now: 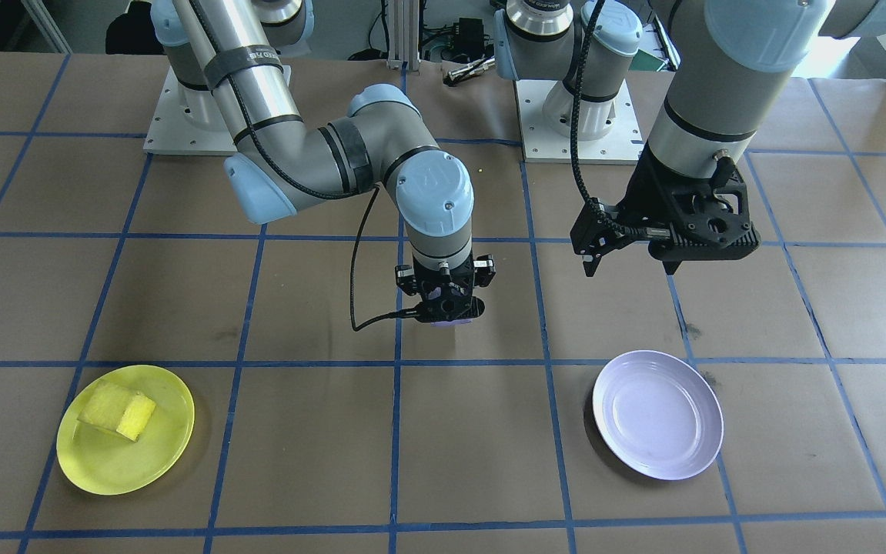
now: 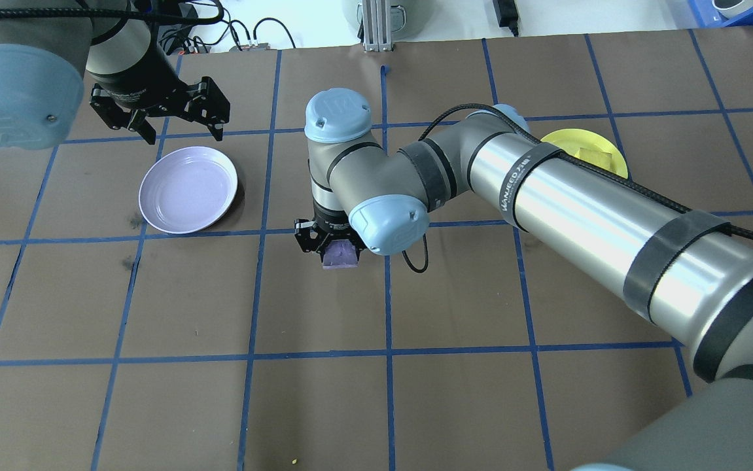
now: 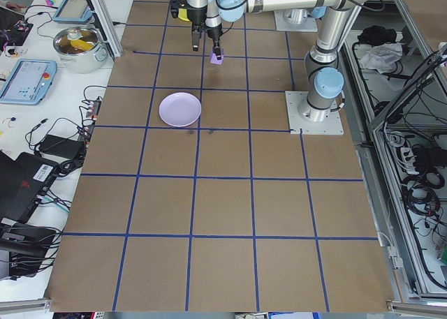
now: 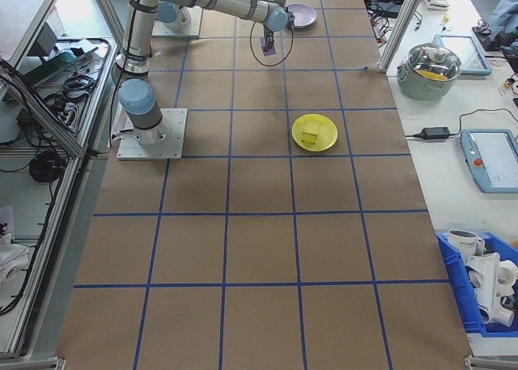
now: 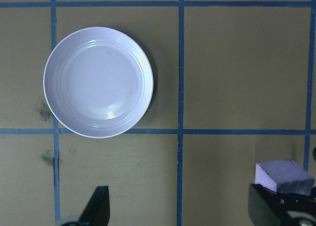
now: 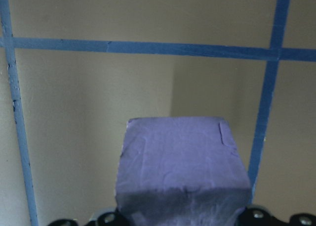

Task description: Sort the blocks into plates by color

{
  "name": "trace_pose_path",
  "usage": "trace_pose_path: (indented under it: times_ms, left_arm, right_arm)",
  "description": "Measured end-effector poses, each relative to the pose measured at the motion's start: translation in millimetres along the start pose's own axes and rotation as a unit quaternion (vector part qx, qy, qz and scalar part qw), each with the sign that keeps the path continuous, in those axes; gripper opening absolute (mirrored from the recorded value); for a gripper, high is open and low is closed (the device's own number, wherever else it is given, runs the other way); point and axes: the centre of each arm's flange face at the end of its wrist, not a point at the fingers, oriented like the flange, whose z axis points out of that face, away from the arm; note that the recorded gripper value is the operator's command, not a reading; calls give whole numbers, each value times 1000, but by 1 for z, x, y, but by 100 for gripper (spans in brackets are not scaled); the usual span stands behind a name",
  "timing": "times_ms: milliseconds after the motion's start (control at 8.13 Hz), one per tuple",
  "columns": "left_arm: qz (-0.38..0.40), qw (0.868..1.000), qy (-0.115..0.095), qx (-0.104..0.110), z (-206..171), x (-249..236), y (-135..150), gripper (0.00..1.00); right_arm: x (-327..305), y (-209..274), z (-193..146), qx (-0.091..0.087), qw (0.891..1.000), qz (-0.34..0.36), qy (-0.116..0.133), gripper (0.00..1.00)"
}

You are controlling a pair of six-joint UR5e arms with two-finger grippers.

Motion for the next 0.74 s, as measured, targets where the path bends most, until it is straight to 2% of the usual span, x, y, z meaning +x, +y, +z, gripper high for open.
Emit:
trace_pose_path:
  times_ms: [123,492,738]
  left_arm:
    - [2,1000,-1,-5,3,0,1,100]
    - [5,1000,0,-15,13,1,9,100]
    - [3,1000,0,-29,27,0,9,100]
  right_arm:
    - [-6,-1,7,1,1000,-5,4,98]
    - [-6,-2,5,6,1000,-10,11,100]
    - [17,-10,-17,30,999,-7,36,100]
